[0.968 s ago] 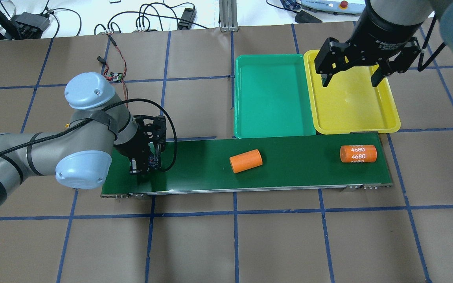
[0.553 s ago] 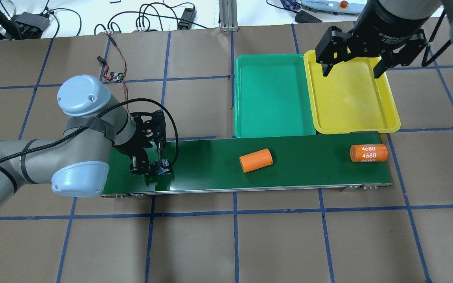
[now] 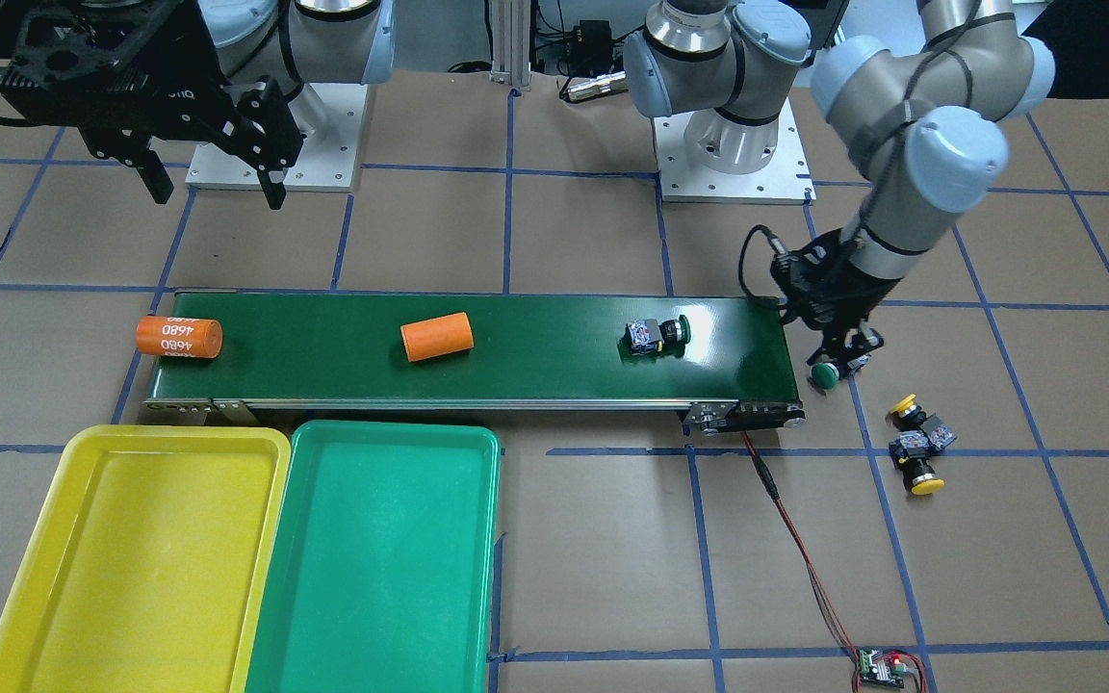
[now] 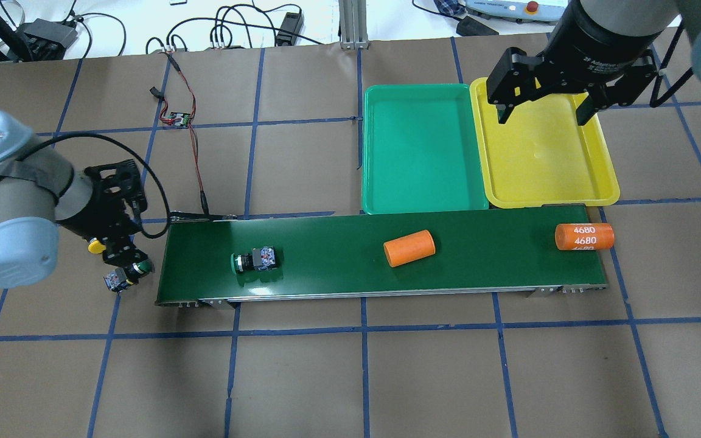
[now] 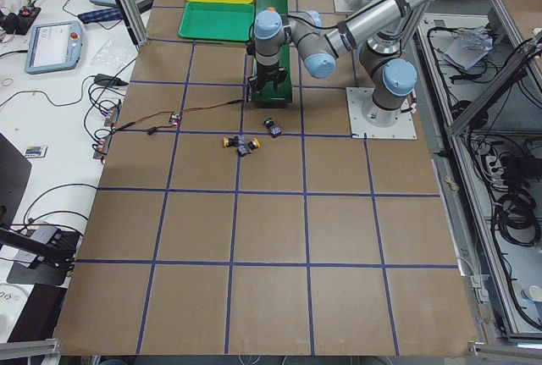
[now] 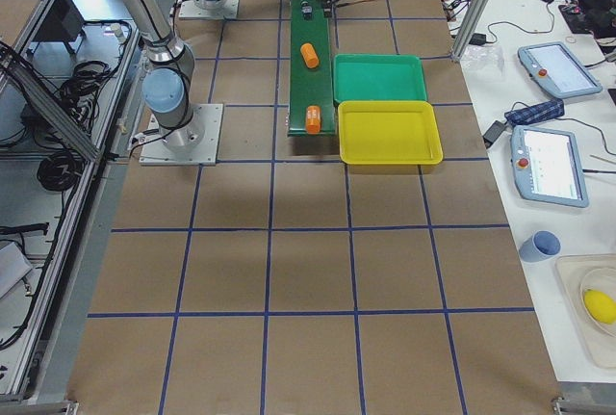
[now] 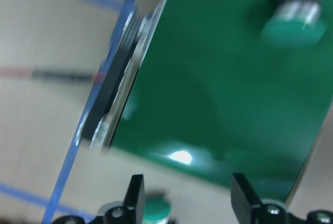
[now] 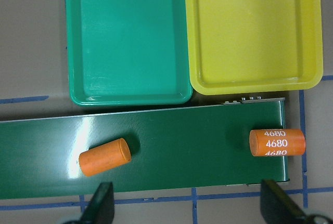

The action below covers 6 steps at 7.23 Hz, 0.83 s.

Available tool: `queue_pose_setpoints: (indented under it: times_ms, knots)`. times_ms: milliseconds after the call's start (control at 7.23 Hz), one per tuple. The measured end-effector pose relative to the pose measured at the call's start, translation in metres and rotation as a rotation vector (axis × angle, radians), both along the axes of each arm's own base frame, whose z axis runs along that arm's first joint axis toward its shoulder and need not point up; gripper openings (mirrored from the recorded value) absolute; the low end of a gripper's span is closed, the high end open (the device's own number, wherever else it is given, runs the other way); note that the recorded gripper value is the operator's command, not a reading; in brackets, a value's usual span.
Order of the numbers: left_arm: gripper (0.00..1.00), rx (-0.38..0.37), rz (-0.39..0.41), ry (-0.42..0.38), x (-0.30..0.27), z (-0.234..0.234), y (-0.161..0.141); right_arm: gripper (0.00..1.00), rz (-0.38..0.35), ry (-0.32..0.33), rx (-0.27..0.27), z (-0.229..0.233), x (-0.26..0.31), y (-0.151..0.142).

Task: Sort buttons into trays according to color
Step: 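Grasp another green-capped button with the left gripper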

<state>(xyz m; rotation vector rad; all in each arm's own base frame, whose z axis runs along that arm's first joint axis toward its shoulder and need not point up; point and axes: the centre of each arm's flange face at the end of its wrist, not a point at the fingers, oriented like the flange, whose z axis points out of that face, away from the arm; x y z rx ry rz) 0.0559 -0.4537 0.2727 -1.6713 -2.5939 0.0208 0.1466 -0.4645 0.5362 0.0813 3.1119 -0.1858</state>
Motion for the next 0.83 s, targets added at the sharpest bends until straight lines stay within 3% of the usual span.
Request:
queue_pose_setpoints:
  times_ms: [138, 415, 691, 830]
  knots:
    - [0.74, 0.015, -0.007, 0.011, 0.041, -0.010, 0.006, 1.00, 0.022, 0.003, 0.008, -0.005, 0.000, 0.000]
    - [0.74, 0.061, -0.064, 0.052, 0.070, -0.039, 0.020, 1.00, 0.049, 0.006, 0.014, -0.008, 0.000, 0.000]
    - [0.96, 0.092, -0.093, 0.084, 0.067, -0.058, 0.025, 1.00, 0.054, 0.007, 0.014, -0.008, 0.000, 0.000]
    - [1.00, 0.104, -0.089, 0.091, 0.065, -0.064, 0.027, 1.00, 0.054, 0.007, 0.014, -0.008, 0.000, 0.000]
